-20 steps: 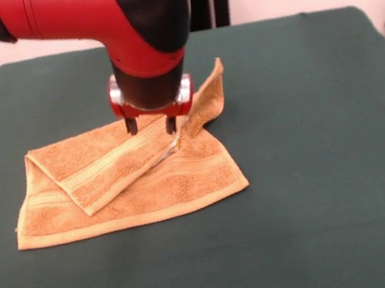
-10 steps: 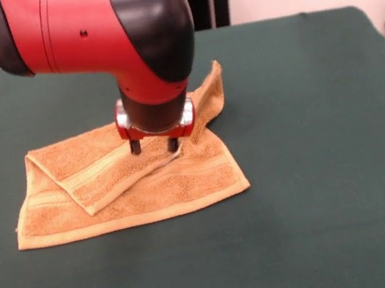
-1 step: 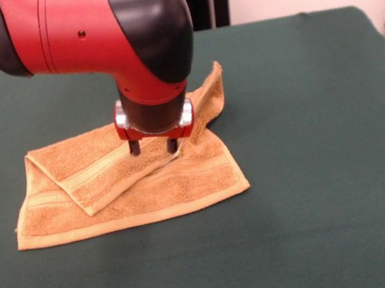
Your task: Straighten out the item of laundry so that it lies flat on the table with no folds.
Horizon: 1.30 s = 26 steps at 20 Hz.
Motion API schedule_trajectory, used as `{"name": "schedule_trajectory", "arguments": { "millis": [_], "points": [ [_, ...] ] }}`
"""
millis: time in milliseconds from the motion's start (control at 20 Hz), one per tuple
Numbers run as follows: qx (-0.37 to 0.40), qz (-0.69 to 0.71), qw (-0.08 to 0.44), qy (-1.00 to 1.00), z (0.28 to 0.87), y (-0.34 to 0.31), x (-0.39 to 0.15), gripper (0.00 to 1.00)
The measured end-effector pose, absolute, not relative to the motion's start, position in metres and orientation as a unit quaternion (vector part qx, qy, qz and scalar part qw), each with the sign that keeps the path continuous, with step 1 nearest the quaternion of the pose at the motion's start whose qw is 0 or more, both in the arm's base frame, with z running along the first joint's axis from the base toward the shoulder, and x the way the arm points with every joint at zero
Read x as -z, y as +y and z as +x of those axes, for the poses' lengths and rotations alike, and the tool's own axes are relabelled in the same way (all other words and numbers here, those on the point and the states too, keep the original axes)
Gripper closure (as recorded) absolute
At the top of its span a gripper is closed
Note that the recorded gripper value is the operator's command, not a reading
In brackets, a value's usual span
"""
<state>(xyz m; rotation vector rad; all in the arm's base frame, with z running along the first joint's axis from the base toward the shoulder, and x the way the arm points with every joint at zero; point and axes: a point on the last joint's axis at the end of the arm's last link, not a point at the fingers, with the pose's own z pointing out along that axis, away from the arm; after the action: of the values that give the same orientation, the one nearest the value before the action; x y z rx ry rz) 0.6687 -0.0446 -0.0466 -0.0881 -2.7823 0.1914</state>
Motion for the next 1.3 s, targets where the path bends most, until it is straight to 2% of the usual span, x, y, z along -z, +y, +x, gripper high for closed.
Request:
{"name": "schedule_trajectory", "arguments": {
  "millis": [450,850,1300],
  "points": [
    [-0.069,-0.050,0.179,-0.980,0.683,-0.060,0.014,0.00],
    [-0.081,-0.074,0.183,-0.977,0.728,-0.079,-0.013,0.00],
    [-0.086,-0.092,0.166,-0.978,0.770,-0.089,0.032,0.00]
  ]
}}
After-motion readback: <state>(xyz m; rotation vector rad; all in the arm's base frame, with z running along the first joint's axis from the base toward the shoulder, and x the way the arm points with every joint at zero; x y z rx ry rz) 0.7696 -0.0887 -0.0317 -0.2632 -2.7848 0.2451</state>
